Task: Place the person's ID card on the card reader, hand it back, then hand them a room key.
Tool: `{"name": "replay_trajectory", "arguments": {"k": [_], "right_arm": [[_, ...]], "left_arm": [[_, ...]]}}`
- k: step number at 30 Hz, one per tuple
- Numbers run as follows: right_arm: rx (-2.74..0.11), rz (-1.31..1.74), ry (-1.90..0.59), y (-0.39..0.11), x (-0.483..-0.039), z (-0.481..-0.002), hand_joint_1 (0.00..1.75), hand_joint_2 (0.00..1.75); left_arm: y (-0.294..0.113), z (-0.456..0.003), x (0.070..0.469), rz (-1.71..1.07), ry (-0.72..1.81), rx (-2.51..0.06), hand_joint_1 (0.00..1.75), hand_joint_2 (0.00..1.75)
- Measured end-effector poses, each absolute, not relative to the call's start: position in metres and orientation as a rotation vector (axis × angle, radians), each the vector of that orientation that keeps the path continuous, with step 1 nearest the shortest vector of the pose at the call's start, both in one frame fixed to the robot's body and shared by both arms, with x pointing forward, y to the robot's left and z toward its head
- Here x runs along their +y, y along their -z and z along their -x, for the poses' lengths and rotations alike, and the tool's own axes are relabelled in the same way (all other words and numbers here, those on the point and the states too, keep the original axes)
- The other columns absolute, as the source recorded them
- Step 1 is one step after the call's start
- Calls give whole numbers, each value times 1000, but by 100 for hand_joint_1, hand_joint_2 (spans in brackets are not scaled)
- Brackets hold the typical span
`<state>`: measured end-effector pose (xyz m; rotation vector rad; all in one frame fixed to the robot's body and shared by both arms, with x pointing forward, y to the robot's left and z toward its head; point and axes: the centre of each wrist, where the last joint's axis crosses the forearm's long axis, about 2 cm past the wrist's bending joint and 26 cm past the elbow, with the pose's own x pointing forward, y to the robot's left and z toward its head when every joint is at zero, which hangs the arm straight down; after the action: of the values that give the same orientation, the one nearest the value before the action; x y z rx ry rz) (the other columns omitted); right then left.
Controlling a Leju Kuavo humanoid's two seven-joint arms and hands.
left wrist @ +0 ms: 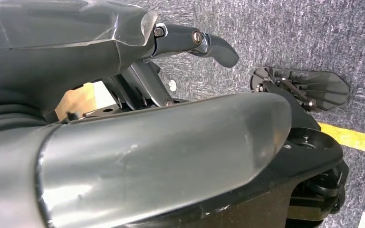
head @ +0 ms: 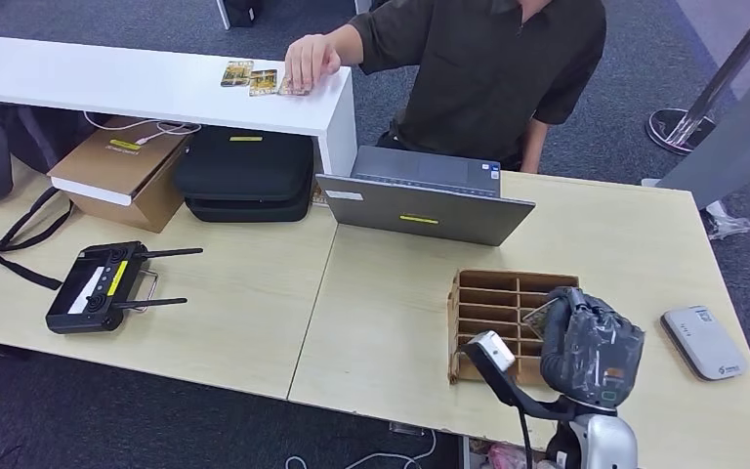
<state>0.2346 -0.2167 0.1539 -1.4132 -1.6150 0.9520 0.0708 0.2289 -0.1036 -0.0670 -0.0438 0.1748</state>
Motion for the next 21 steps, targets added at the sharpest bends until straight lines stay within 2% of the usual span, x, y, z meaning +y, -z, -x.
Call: {"name": "replay_trajectory", "arguments": {"k": [6,10,17,21], "right_arm": [[-1796,1567,-796,-174,-242,-225,175,175],[-1900,1622,-801,-184,-254,-218,175,175],[-1923,1631,-701,-196,-249,-217,175,175],[-1938,1597,-651,-199,-243,-234,175,175]], "left_arm": [[104,-70,229,65,-177,-42,0,0],[104,-70,229,65,-188,-39,0,0],[104,-69,228,61,-209,-35,0,0],[103,-70,227,63,-205,-36,0,0]]}}
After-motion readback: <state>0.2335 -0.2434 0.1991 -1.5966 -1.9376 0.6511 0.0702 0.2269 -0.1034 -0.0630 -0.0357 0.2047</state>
